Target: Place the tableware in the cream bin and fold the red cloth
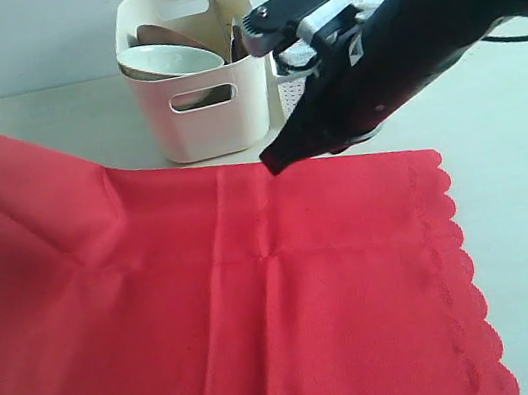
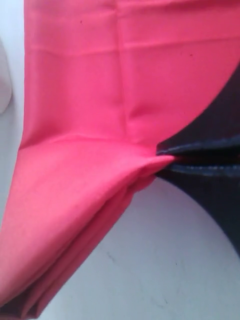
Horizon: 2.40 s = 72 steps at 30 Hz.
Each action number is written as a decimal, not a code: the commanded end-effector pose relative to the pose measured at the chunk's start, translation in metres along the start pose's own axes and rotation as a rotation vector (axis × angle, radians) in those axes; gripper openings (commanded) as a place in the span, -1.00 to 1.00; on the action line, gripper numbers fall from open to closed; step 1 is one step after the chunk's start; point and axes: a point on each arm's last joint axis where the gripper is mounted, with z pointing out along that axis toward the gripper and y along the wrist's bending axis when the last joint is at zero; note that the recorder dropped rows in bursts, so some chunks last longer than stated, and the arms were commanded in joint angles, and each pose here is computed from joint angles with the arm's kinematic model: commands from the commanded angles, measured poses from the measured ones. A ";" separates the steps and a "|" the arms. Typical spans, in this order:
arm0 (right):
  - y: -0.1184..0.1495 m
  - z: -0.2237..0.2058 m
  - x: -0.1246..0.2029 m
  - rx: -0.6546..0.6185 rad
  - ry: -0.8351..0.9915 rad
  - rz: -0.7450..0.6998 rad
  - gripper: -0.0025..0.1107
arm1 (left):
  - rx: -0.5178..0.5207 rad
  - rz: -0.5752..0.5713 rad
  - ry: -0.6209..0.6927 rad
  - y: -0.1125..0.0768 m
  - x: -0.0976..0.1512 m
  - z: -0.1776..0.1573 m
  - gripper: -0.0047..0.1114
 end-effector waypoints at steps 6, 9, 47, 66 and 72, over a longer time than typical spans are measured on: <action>-0.021 -0.012 -0.002 0.049 -0.017 0.094 -0.96 | 0.116 0.069 -0.067 -0.050 -0.009 -0.007 -0.92; -0.021 -0.012 -0.001 0.048 -0.009 0.096 -0.96 | 0.140 0.091 -0.099 -0.063 -0.015 -0.013 -0.92; -0.100 -0.074 -0.001 0.600 -0.157 0.268 -0.96 | 0.403 0.487 0.263 -0.272 -0.016 0.065 -0.92; -0.095 -0.070 0.007 0.553 -0.064 0.282 -0.96 | 0.370 0.588 0.100 -0.227 -0.062 0.043 0.86; -0.067 -0.059 0.009 0.218 0.008 0.247 -0.96 | 0.290 0.492 0.111 -0.163 -0.077 0.018 -0.45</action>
